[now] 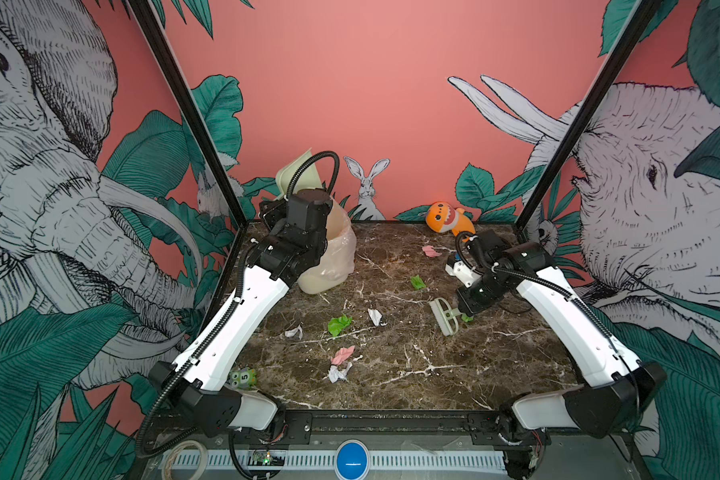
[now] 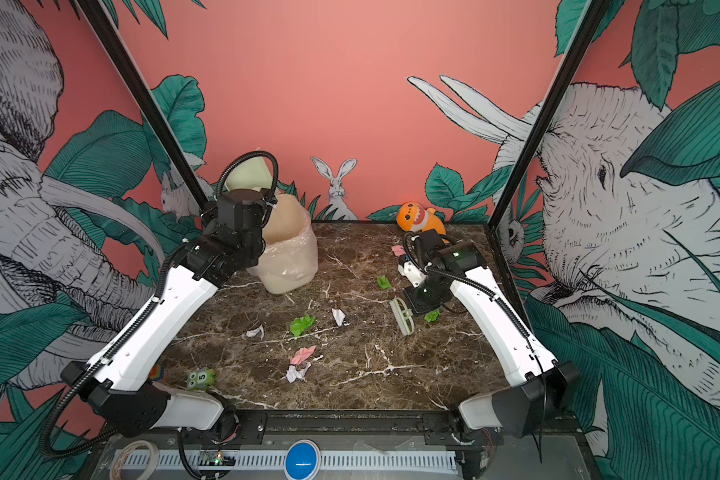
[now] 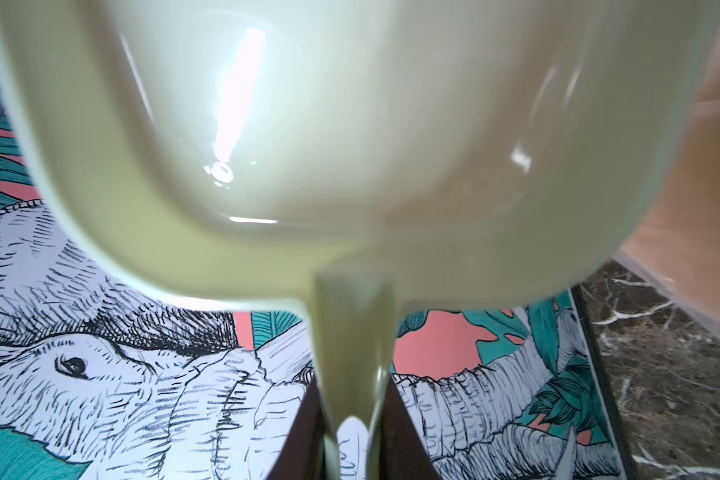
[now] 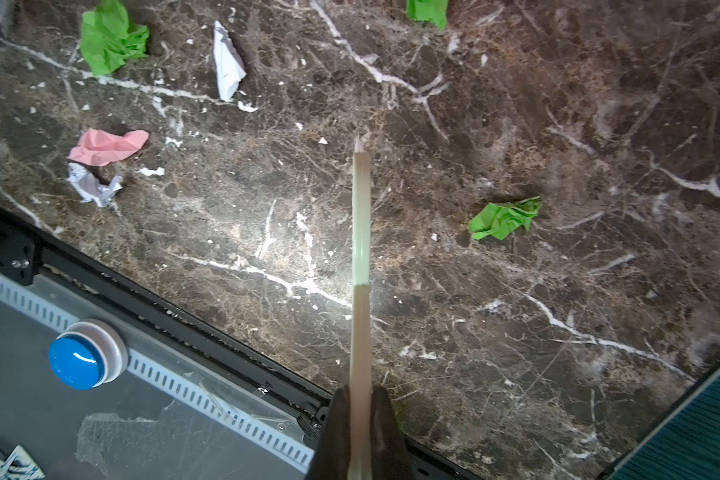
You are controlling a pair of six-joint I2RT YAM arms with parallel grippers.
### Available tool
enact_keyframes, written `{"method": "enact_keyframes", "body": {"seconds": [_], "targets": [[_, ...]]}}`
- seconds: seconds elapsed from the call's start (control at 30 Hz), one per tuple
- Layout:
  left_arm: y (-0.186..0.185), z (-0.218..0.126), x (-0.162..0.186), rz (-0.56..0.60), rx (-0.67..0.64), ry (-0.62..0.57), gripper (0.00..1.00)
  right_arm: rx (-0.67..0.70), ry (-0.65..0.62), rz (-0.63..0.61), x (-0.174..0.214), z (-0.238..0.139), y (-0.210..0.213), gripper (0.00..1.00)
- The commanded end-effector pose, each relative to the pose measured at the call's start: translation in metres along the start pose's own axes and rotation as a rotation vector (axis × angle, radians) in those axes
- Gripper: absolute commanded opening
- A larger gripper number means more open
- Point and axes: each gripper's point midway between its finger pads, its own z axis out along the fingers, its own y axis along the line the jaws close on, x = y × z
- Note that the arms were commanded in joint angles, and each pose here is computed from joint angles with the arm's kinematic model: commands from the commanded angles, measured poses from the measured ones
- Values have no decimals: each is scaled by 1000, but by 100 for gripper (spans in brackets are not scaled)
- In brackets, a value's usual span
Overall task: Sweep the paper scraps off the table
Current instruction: 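Lower the empty dustpan while the right gripper moves the brush toward a green scrap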
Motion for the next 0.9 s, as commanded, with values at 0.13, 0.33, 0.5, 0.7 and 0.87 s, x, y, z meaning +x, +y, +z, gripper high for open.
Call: {"method": "enact_keyframes", "body": {"seconds": [0.13, 0.33, 0.5, 0.7, 0.87], "targets": [[-57, -60, -23, -183, 318, -188, 10, 174, 29, 59, 2, -13, -41, 0], [-136, -124, -44, -252, 657, -295, 10, 270, 62, 102, 3, -14, -67, 0], [-202, -157, -41, -239, 841, -279, 10, 382, 128, 127, 9, -5, -96, 0], [-278, -191, -45, -192, 1051, -274, 11, 481, 160, 155, 8, 3, -124, 0], [-326, -212, -45, -81, 1170, -265, 11, 498, 174, 171, 1, 18, -131, 0]]}}
